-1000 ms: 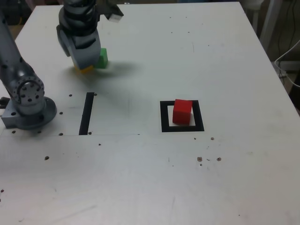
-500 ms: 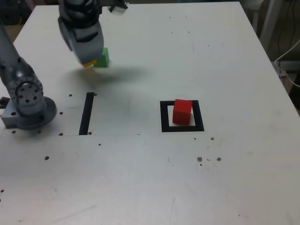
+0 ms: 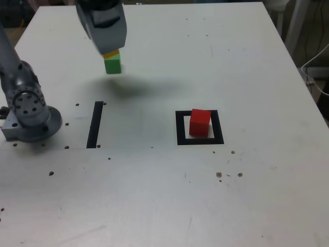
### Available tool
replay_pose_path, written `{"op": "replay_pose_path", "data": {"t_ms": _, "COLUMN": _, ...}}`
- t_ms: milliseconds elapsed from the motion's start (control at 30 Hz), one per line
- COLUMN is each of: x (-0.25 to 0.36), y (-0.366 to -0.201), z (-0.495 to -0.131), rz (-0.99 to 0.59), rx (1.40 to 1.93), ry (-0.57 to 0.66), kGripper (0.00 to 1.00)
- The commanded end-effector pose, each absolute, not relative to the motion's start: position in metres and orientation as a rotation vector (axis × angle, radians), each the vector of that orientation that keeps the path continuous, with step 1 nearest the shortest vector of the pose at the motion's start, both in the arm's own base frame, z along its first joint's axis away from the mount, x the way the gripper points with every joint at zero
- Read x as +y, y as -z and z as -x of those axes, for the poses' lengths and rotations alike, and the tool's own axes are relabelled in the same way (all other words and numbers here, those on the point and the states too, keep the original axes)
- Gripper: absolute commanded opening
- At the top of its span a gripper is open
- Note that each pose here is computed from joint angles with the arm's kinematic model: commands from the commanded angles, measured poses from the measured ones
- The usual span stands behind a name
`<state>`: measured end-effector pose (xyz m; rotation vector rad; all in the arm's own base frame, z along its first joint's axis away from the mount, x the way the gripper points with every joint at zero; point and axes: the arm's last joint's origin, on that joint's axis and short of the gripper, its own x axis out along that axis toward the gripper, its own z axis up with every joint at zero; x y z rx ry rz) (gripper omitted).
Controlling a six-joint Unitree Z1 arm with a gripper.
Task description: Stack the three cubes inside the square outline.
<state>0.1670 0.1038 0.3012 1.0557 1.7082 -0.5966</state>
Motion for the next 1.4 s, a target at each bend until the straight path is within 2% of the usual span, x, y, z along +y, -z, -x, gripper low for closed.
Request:
{"op": "replay_pose_path", "data": {"t_ms": 0, "x": 0.103, "y": -0.307, "z": -0.17, "rz": -1.055, "rx": 1.709, "ry": 0.601, "kGripper": 0.39}}
{"op": "replay_pose_path", "data": {"t_ms": 267, "x": 0.092, "y": -0.323, "z": -0.187, "rz": -1.007, "rx": 1.738, "ry": 0.57, "kGripper": 0.39}}
{"op": "replay_pose_path", "data": {"t_ms": 567, "x": 0.07, "y": -0.337, "z": -0.201, "rz": -0.88, "rx": 1.781, "ry": 0.378, "kGripper": 0.39}}
{"op": "replay_pose_path", "data": {"t_ms": 733, "x": 0.061, "y": -0.338, "z": -0.211, "rz": -0.819, "rx": 1.767, "ry": 0.366, "kGripper": 0.39}}
{"op": "replay_pose_path", "data": {"t_ms": 1000, "x": 0.049, "y": -0.336, "z": -0.221, "rz": -0.624, "rx": 1.742, "ry": 0.293, "kGripper": 0.38}}
{"op": "replay_pose_path", "data": {"t_ms": 1200, "x": 0.041, "y": -0.34, "z": -0.228, "rz": -0.505, "rx": 1.741, "ry": 0.137, "kGripper": 0.38}}
{"op": "replay_pose_path", "data": {"t_ms": 1367, "x": 0.03, "y": -0.345, "z": -0.245, "rz": -0.413, "rx": 1.711, "ry": -0.007, "kGripper": 0.38}}
